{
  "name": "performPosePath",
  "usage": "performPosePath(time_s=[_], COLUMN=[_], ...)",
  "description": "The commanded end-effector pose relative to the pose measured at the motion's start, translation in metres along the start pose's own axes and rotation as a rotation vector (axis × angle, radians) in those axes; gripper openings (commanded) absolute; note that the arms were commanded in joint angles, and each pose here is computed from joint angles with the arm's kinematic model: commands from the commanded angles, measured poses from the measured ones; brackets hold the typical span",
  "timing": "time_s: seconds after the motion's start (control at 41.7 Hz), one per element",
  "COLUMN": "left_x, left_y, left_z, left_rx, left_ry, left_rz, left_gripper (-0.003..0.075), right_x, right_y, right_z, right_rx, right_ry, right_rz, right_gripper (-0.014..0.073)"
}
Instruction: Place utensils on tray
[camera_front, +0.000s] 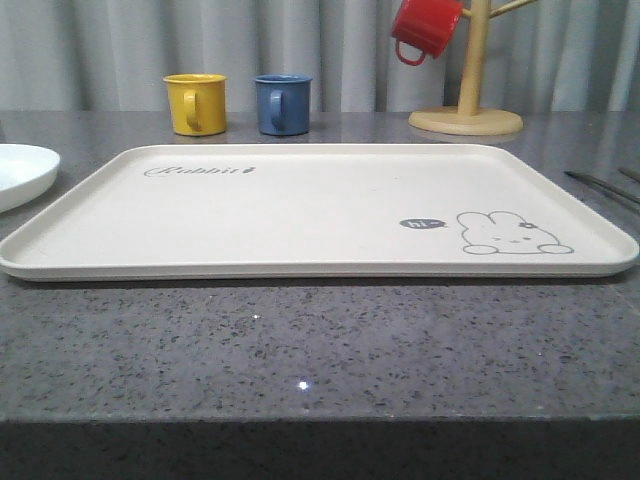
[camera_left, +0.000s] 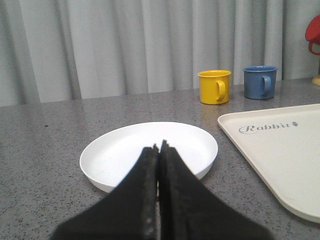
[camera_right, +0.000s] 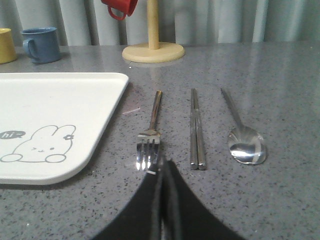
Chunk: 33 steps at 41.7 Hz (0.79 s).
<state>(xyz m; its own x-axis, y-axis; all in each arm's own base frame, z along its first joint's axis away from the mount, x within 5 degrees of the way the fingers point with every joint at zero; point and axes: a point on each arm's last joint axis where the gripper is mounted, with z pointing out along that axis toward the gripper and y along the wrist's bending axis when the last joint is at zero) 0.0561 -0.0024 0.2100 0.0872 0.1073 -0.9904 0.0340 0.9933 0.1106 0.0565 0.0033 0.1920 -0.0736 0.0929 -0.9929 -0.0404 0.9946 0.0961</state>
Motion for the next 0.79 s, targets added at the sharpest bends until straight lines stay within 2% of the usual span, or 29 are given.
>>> performPosePath(time_s=[0.0, 0.431, 0.647, 0.767], left_x=[-0.010, -0.010, -0.010, -0.016], left_y=[0.001, 0.001, 0.001, 0.001], left_z=[-0.002, -0.002, -0.003, -0.003], left_rx=[-0.010, -0.010, -0.010, -0.015], left_ry=[-0.105, -0.105, -0.107, -0.160], left_rz=[-0.009, -0.009, -0.009, -0.009], left_gripper=[-0.0018, -0.0018, -0.0018, -0.0018], right_x=[-0.009, -0.009, -0.014, -0.021], right_y=[0.000, 0.000, -0.001, 0.000], right_z=[-0.002, -0.002, -0.002, -0.004], right_rx=[0.007, 0.007, 0.008, 0.004], right_ry=[-0.104, -0.105, -0.160, -0.193], right_rz=[-0.011, -0.011, -0.011, 0.029], right_gripper=[-0.0069, -0.0069, -0.0069, -0.0069])
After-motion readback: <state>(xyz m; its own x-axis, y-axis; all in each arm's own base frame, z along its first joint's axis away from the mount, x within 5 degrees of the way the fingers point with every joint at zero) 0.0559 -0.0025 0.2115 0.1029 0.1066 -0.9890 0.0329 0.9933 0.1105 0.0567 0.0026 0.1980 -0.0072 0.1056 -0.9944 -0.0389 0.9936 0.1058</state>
